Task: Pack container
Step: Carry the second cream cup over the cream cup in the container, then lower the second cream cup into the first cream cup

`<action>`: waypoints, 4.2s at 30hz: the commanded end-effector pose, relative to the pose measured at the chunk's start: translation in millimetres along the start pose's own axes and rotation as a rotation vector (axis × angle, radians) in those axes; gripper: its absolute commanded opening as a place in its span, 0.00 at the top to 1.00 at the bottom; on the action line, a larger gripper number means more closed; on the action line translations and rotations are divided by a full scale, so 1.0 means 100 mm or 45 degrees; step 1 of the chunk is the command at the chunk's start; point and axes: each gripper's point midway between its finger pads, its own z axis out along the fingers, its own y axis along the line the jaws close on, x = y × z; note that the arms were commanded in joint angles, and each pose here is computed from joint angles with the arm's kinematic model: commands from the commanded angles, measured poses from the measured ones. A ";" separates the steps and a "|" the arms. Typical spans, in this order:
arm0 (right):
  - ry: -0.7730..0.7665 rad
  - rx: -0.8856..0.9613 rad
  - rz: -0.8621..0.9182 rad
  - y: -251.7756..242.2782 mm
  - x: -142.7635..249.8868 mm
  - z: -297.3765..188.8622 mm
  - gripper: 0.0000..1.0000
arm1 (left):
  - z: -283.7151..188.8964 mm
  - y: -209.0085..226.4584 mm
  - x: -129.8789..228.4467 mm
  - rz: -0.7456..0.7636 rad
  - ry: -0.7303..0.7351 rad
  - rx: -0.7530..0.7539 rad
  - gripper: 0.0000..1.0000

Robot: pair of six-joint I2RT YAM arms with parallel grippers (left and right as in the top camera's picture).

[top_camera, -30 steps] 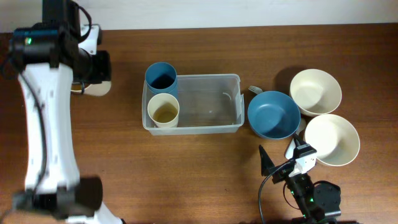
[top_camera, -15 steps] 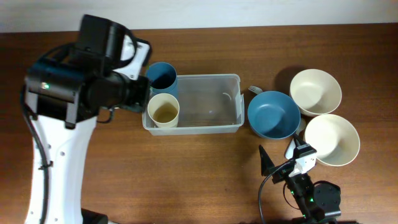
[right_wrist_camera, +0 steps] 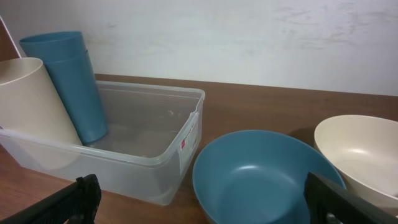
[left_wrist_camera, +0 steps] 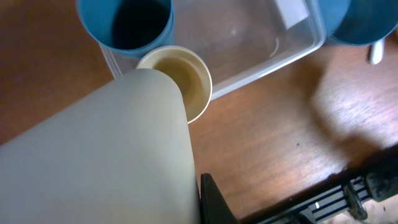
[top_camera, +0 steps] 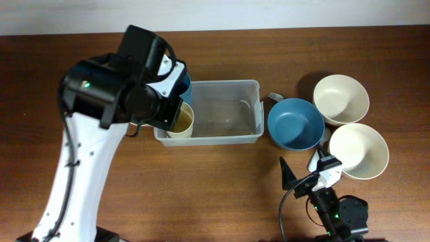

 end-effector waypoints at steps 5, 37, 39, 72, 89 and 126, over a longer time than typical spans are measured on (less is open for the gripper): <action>0.003 -0.005 0.009 0.01 0.03 0.00 0.01 | 0.23 -0.14 -0.02 0.034 0.036 0.051 0.98; 0.002 -0.005 0.010 0.01 0.03 0.00 0.01 | 0.41 -0.21 -0.26 0.096 -0.033 0.005 0.99; 0.002 -0.005 0.009 0.01 0.03 0.00 0.01 | 0.49 -0.21 -0.26 0.095 -0.005 0.005 0.98; 0.002 -0.006 0.010 0.01 0.03 0.00 0.01 | 0.86 -0.39 -0.29 0.179 0.099 0.023 0.67; 0.003 -0.005 0.010 0.01 0.03 0.00 0.01 | 1.25 -0.34 -0.19 0.197 0.272 -0.006 0.72; 0.003 -0.005 0.009 0.01 0.03 0.00 0.01 | 1.70 -0.21 -0.01 0.208 0.483 -0.086 0.98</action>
